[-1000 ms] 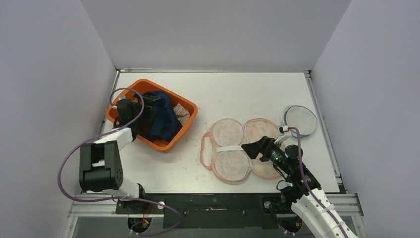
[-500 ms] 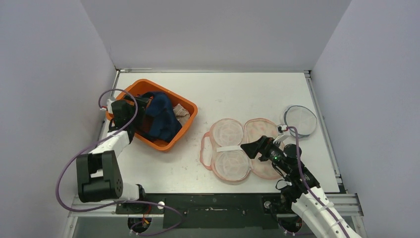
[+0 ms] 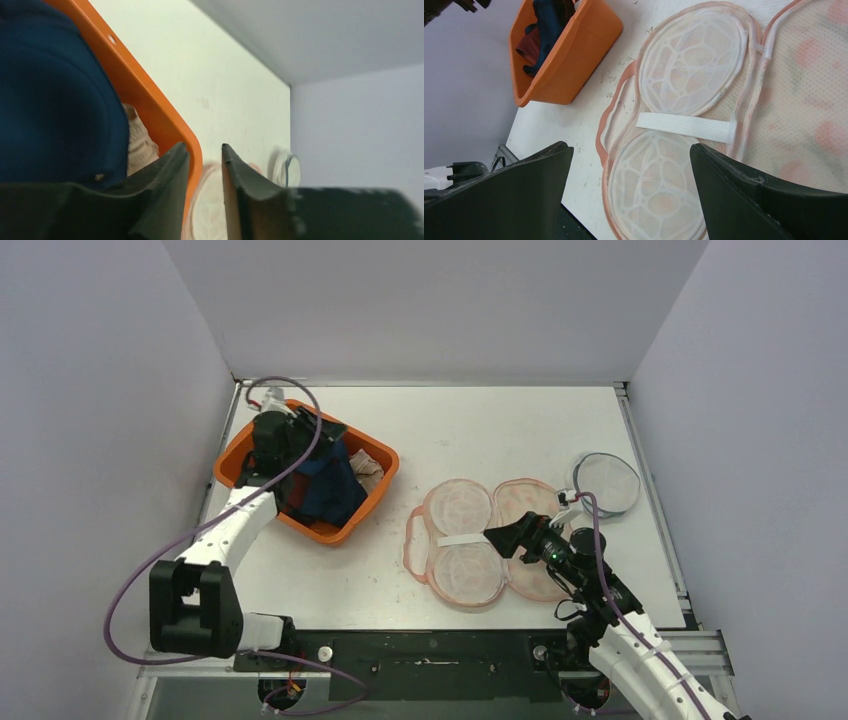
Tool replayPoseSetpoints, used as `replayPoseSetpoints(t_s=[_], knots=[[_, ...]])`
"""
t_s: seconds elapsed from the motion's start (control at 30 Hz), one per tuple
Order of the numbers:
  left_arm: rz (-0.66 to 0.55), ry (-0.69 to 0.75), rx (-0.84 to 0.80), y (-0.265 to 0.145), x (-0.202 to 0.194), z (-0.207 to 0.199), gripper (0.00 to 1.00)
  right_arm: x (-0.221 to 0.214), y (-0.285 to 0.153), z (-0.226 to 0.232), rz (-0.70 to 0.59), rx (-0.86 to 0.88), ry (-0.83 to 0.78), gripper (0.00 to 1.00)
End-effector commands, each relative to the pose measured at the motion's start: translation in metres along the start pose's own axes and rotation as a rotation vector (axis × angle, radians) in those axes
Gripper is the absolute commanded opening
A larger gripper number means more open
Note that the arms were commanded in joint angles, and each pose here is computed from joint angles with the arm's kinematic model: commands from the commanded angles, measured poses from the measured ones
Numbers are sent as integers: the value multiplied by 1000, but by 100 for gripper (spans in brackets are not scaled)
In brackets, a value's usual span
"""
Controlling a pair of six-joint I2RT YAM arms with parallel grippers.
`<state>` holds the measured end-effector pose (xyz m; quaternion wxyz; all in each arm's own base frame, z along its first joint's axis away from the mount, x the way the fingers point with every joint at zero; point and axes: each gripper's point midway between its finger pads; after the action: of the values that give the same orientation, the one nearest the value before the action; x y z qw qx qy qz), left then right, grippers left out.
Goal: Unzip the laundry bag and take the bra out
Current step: Place the bra in the bin.
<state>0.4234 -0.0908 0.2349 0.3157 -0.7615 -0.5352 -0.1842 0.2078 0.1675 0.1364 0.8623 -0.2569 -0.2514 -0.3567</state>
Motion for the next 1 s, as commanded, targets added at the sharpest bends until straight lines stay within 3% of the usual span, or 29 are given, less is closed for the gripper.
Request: replayPoseSetpoints(t_s=[0.0,0.33,0.6,0.83,0.97], knots=[[176,52,-59,9,-56,-9,23,17,-2,16,-62,45,-34,91],[162,15,135,33,-71,61,11,15,-11,16,-62,36,-25,91],[156,-18,232,41,-72,99,10,18,-16,20,-69,32,-32,92],[137,6,183,29,-60,78,13,39,-31,23,-121,-40,-78,90],[145,44,103,9,-56,43,30,61,-42,22,-199,-127,-71,90]])
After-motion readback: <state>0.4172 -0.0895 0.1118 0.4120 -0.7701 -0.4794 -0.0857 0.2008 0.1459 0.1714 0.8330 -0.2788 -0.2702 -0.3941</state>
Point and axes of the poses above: each gripper's point midway between its finger pads, its own y axis out along the fingers, its own z axis along the line the jaws close on, x = y × z, and after that the axes turned 6 degrees about y, right-handed
